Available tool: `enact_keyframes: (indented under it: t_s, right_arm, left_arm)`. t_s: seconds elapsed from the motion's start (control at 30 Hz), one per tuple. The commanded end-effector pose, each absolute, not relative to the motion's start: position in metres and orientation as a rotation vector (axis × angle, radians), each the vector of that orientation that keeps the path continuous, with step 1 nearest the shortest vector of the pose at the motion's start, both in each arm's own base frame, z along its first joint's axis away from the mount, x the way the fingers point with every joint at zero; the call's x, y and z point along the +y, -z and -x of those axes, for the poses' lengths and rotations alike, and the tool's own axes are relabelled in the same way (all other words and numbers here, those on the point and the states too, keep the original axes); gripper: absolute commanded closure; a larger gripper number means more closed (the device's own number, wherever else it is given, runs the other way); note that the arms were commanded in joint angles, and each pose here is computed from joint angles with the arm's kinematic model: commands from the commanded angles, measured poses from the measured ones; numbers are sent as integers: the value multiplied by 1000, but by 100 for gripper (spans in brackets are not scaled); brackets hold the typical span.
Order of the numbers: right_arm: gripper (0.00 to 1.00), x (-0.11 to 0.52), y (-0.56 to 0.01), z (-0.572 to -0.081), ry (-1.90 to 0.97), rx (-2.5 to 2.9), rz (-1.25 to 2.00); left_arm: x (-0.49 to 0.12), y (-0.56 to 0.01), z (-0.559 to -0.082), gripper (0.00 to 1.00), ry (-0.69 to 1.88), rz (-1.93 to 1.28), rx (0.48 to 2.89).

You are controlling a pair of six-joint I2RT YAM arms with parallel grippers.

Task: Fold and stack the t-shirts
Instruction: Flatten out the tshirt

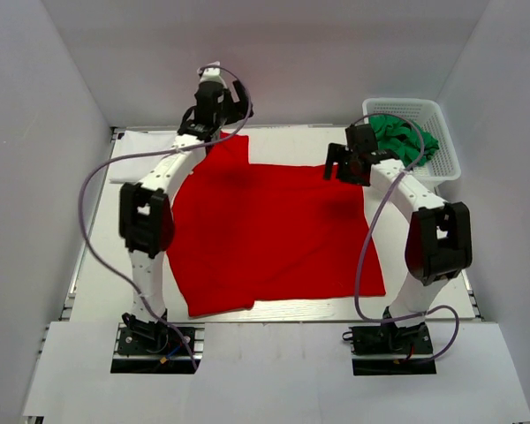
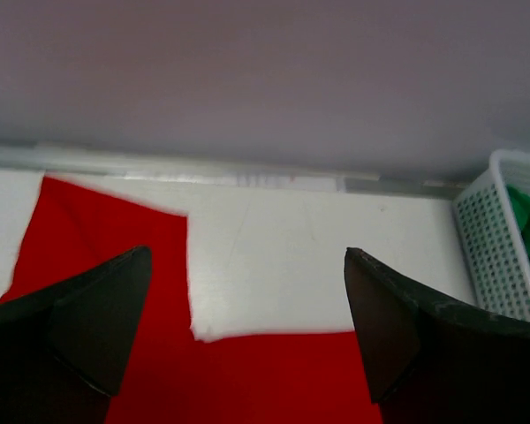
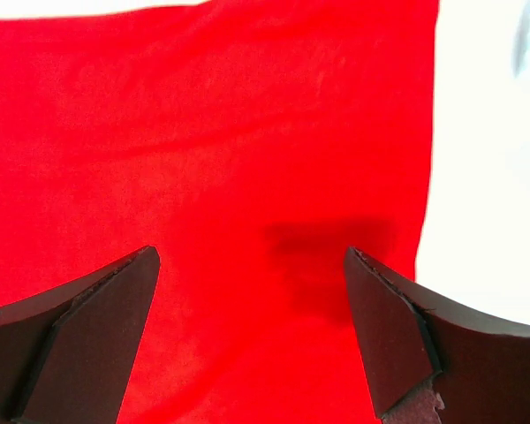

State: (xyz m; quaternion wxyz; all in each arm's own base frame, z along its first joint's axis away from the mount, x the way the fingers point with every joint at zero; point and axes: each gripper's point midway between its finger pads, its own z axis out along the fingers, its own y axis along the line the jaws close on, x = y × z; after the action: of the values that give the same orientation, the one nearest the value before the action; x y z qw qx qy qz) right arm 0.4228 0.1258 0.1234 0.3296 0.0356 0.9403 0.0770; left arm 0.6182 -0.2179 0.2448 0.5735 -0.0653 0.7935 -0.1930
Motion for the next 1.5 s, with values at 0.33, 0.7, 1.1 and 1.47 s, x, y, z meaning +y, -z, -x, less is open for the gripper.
enact_keyframes:
  t_s: [0.33, 0.7, 1.1, 1.47]
  right_arm:
    - [10, 111, -65, -430, -8, 2654, -99]
    - [10, 106, -15, -425, 63, 2788, -52]
    - [10, 106, 6, -514, 70, 2763, -58]
    - [10, 128, -72, -595, -75, 2428, 136]
  left_arm:
    - [-119, -133, -495, 0, 22, 229, 2237]
    - [-118, -57, -496, 0, -84, 229, 2428]
    - [-121, -26, -566, 0, -93, 284, 2440]
    - [-142, -79, -640, 0, 114, 194, 2218]
